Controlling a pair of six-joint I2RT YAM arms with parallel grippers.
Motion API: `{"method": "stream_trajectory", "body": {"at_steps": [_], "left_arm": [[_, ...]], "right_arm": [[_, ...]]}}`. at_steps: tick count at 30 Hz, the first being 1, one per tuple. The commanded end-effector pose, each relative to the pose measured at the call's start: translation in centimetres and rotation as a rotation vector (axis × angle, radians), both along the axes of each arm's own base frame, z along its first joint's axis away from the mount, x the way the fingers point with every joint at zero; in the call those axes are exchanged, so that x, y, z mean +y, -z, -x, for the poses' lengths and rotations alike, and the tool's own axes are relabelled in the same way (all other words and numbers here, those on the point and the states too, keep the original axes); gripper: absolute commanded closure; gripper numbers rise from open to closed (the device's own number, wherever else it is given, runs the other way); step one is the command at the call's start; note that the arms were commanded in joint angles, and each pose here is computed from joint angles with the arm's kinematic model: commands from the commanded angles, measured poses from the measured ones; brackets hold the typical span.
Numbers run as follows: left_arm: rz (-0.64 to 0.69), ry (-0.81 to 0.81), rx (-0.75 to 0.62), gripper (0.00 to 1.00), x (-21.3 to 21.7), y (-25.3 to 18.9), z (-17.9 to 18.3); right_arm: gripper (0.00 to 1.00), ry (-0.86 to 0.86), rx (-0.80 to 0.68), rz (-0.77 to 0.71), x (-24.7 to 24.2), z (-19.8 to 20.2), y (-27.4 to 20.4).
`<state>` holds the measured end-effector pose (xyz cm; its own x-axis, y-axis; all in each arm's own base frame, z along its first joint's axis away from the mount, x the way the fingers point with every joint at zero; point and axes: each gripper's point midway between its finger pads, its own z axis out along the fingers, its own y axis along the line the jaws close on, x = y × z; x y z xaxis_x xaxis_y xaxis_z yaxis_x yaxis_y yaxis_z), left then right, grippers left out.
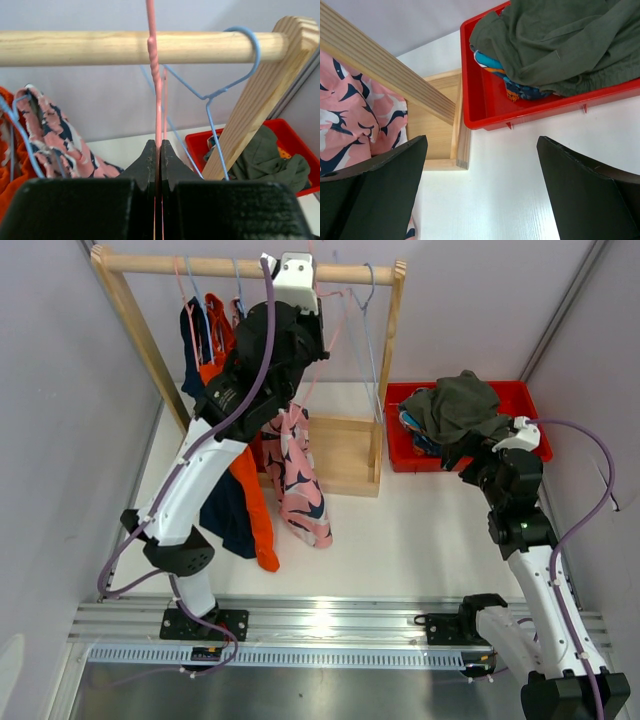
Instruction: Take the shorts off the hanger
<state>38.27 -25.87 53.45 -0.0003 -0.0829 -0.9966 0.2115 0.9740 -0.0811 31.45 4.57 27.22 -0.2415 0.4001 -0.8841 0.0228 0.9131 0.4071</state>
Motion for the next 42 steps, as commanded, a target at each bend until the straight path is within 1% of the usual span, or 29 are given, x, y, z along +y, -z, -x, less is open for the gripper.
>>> {"method": "stream_trajectory", "body": {"at_steps": [1, 5, 8, 12, 13, 15, 16, 17, 19, 20, 21, 22, 23, 24, 26, 29, 33, 37, 42], "left_arm": [[0.052, 0.06, -0.088, 1.0, -1.0, -2.7, -0.4], [0.068, 0.093, -0.07, 1.0, -2.5, -1.3, -2.5], [0.077, 0.103, -0.063, 1.0, -2.9, -0.7, -3.5], [0.058, 0.102, -0.007, 1.0, -3.6, 1.7, -4.6], [0.054, 0.1, 0.005, 1.0, -3.6, 2.1, -4.7], [0.061, 0.1, 0.025, 0.98, -3.3, 2.4, -4.2], [0.059, 0.11, 0.05, 0.96, -3.5, 3.2, -4.0], [0.061, 0.116, 0.057, 0.93, -3.3, 3.2, -3.6], [0.074, 0.126, 0.065, 0.72, -2.5, 2.9, -2.4], [0.07, 0.138, 0.074, 0.56, -2.3, 2.9, -1.8], [0.068, 0.142, 0.079, 0.48, -1.9, 2.8, -1.3], [0.083, 0.148, 0.062, 0.4, -1.0, 1.5, -0.1], [0.085, 0.145, 0.059, 0.29, -0.4, 1.1, 0.4], [0.081, 0.148, 0.064, 0.25, 0.1, 0.9, 1.2], [0.089, 0.14, 0.035, 0.21, 1.9, -0.8, 2.8], [0.075, 0.087, 0.002, 0.18, 4.6, -2.1, 4.2], [0.044, -0.014, -0.008, 0.18, 7.6, -2.1, 4.1], [0.021, -0.059, 0.026, 0.19, 9.0, -0.6, 3.0], [0.027, -0.093, 0.062, 0.21, 10.0, 1.2, 0.4]], "right_arm": [[0.01, -0.012, -0.022, 0.002, 0.2, 0.2, -0.4], [0.01, -0.041, -0.019, -0.009, 0.8, 0.7, -0.1], [0.01, -0.04, -0.016, -0.008, 0.7, 1.1, 0.2], [0.01, -0.042, -0.01, -0.005, 0.7, 1.6, 0.6], [0.01, -0.04, -0.01, -0.006, 0.6, 1.7, 0.7], [0.01, -0.043, -0.005, -0.008, 0.7, 1.7, 1.0], [0.01, -0.045, -0.005, -0.012, 0.7, 1.7, 1.0], [0.01, -0.048, -0.008, -0.014, 0.8, 1.7, 1.0], [0.01, -0.052, -0.005, -0.016, 0.9, 1.8, 1.2], [0.01, -0.053, -0.006, -0.019, 0.9, 1.8, 1.2], [0.01, -0.055, -0.005, -0.025, 1.0, 1.8, 1.3], [0.01, -0.056, -0.006, -0.027, 1.0, 1.8, 1.3], [0.01, -0.057, -0.011, -0.027, 1.1, 1.8, 1.2], [0.01, -0.061, -0.009, -0.032, 1.2, 1.9, 1.2], [0.01, -0.067, -0.01, -0.037, 1.4, 1.9, 1.3], [0.01, -0.082, -0.01, -0.046, 1.9, 2.1, 1.4], [0.01, -0.089, -0.012, -0.048, 2.3, 2.3, 1.4], [0.01, -0.082, -0.009, -0.038, 2.3, 2.5, 1.4], [0.01, -0.083, 0.0, -0.029, 2.2, 2.9, 1.6]]}}
